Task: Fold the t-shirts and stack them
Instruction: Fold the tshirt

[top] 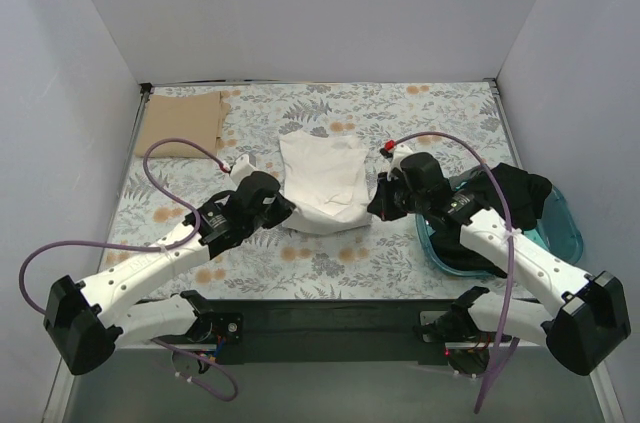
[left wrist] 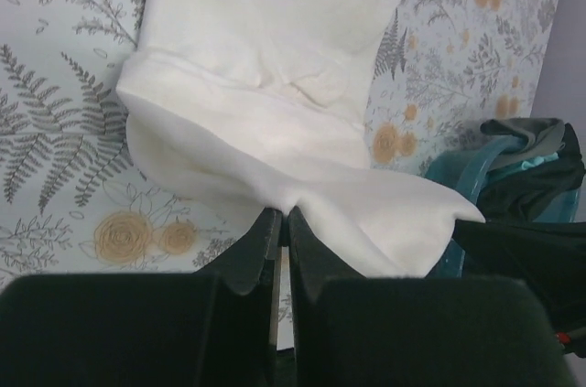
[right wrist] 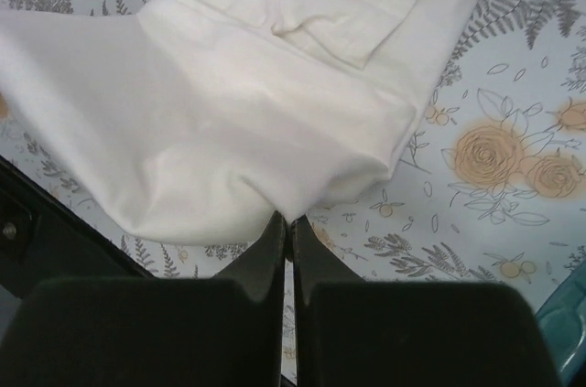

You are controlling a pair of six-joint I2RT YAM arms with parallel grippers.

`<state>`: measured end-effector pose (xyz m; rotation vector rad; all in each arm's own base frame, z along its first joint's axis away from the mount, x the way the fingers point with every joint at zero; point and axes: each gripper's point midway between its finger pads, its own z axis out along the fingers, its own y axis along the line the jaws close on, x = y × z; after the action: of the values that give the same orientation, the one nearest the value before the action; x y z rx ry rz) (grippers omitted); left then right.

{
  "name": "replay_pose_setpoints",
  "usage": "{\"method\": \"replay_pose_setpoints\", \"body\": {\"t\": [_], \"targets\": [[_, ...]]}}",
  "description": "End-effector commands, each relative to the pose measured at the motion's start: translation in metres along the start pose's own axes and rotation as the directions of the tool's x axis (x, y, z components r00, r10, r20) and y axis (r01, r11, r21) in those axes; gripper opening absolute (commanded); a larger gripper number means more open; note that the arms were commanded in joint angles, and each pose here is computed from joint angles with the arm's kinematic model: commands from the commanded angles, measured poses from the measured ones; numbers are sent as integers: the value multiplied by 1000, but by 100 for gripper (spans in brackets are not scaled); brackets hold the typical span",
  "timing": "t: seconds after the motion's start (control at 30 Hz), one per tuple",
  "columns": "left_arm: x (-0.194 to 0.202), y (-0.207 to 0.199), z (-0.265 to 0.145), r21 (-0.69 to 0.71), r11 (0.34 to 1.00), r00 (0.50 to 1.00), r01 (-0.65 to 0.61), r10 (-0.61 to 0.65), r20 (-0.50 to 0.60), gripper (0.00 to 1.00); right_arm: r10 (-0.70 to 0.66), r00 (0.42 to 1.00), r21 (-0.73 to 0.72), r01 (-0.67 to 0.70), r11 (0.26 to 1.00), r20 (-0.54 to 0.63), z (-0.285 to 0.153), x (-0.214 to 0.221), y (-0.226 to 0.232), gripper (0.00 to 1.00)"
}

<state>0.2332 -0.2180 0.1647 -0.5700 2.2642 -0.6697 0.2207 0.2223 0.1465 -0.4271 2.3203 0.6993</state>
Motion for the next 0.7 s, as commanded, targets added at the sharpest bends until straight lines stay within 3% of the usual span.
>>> {"method": "replay_pose_setpoints", "body": {"t": [0.0,0.4,0.67], "targets": [[-40,-18,7,-9,1000,989,-12,13,150,0,-45,996,5,44,999,78,1,-40,-1,1],[-123,-50,27,63,998,967,6,-22,254,0,-56,989,-39,62,997,134,8,-109,-17,1],[-152,-61,55,55,998,966,-12,-2,259,0,-56,989,-56,64,996,137,21,-138,-34,1]]}}
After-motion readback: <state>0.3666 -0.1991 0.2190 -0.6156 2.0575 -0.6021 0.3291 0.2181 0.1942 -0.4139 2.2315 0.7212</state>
